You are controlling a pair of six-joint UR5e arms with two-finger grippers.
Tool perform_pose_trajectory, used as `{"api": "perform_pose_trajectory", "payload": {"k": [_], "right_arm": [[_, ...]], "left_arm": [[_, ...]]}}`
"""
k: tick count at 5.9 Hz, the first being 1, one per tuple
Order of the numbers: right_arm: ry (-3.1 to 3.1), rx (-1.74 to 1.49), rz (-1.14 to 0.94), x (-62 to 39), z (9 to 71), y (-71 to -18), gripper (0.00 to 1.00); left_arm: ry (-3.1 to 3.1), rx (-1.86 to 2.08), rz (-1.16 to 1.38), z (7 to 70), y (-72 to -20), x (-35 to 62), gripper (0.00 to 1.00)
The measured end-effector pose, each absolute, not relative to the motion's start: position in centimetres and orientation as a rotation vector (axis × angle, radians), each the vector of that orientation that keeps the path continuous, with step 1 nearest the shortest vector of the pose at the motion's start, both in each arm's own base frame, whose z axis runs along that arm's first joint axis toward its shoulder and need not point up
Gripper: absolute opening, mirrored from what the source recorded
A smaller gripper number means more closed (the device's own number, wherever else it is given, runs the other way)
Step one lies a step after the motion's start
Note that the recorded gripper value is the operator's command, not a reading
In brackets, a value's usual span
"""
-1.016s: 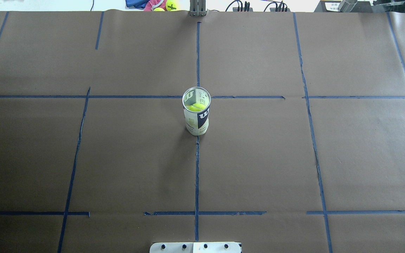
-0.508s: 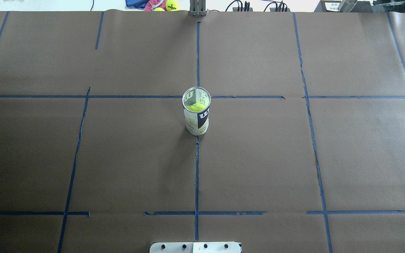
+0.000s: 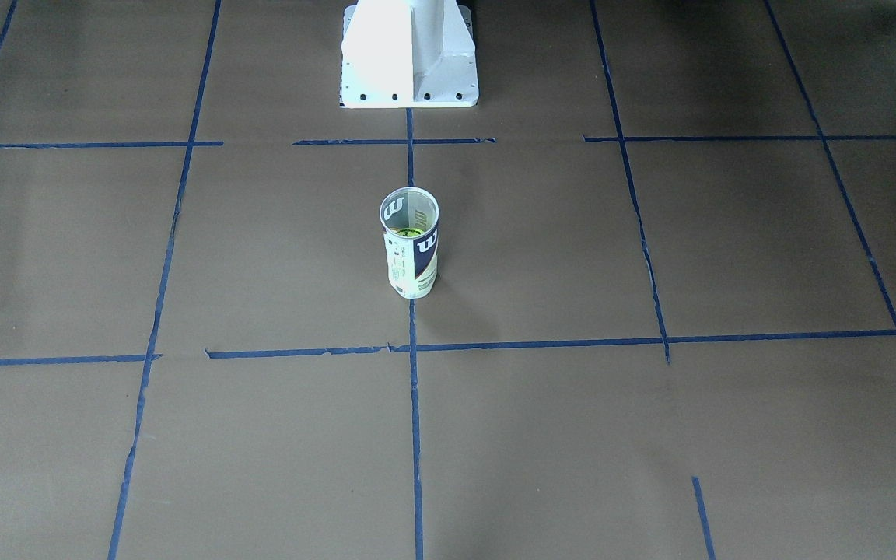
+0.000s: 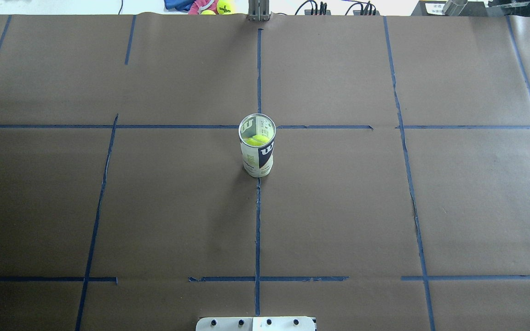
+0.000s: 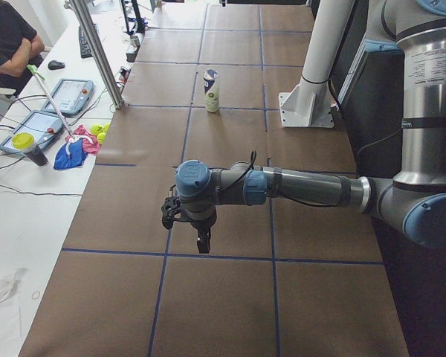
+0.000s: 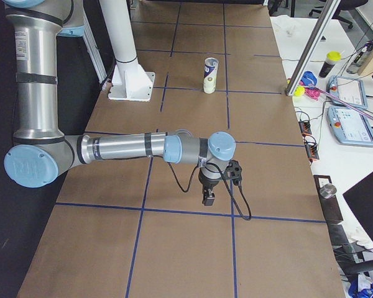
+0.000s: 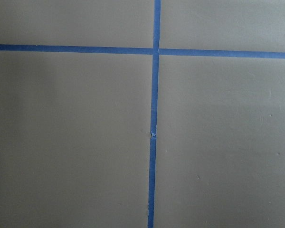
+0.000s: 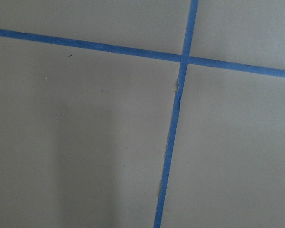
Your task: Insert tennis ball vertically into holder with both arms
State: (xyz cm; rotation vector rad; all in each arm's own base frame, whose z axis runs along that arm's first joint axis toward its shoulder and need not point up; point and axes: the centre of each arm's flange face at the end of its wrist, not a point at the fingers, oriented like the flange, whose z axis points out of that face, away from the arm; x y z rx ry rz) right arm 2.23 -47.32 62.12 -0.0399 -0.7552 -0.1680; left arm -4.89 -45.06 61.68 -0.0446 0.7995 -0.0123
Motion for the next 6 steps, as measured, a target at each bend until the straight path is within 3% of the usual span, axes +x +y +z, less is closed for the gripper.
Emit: {"api": "perform_pose_trajectory", "payload": {"k": [6], "right_arm": [[-0.758,-0.051,-0.16,2.16,62.52,-47.09,1.0]], "left_arm": [[0.8,-0.049,-0.004,61.65,-44.75,-4.85,1.0]]}}
